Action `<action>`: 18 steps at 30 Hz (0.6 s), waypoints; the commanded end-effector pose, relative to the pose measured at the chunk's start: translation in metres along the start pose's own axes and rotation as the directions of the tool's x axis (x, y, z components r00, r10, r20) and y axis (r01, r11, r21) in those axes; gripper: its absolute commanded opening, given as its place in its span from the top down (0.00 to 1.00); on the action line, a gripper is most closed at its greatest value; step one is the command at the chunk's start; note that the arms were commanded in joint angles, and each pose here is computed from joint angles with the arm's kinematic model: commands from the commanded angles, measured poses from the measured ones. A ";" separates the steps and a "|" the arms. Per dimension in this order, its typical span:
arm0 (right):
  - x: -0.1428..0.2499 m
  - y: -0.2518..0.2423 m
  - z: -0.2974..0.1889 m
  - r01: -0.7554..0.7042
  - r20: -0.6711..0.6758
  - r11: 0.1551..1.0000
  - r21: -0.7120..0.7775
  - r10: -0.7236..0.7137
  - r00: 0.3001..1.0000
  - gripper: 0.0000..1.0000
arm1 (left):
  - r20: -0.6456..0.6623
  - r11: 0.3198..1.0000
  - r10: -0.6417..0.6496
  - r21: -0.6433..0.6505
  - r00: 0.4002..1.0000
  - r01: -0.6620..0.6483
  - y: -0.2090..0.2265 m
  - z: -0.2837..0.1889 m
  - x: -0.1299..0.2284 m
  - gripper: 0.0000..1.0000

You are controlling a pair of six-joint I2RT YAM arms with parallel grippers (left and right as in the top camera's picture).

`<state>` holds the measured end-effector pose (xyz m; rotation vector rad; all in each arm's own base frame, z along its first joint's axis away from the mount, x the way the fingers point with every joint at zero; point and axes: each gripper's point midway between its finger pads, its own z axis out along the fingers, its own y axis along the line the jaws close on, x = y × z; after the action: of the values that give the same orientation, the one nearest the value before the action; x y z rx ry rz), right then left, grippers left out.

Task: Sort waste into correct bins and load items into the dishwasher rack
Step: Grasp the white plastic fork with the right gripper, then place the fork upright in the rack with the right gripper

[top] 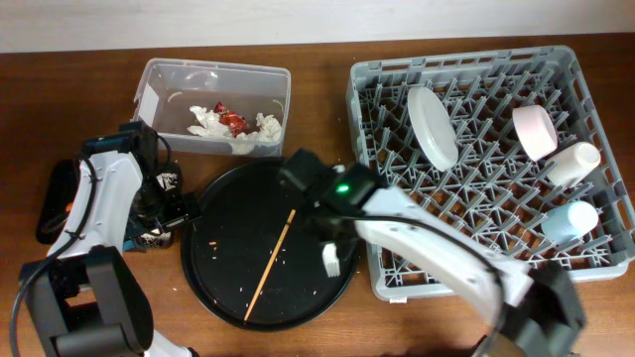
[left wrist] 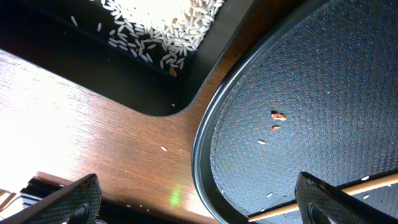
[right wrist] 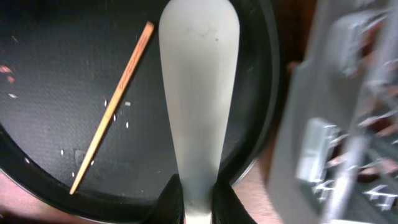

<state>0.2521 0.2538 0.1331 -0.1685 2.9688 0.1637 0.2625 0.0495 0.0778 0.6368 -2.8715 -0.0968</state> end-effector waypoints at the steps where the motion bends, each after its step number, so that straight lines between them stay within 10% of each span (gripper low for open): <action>1: -0.022 -0.059 -0.024 -0.012 0.072 0.993 0.115 0.003 0.997 0.89 | 0.013 1.000 -0.015 0.013 1.000 0.015 -0.001 -0.004 -0.002 0.01; 18: -0.024 -0.127 0.033 -0.022 -0.044 0.987 0.159 0.029 0.999 0.88 | 0.013 1.000 -0.015 0.013 1.000 0.015 -0.001 -0.004 -0.001 0.01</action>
<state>0.2955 0.1330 0.0950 -0.1032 3.0163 -0.0862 0.2623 0.0494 0.0778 0.6366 -2.8707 -0.0968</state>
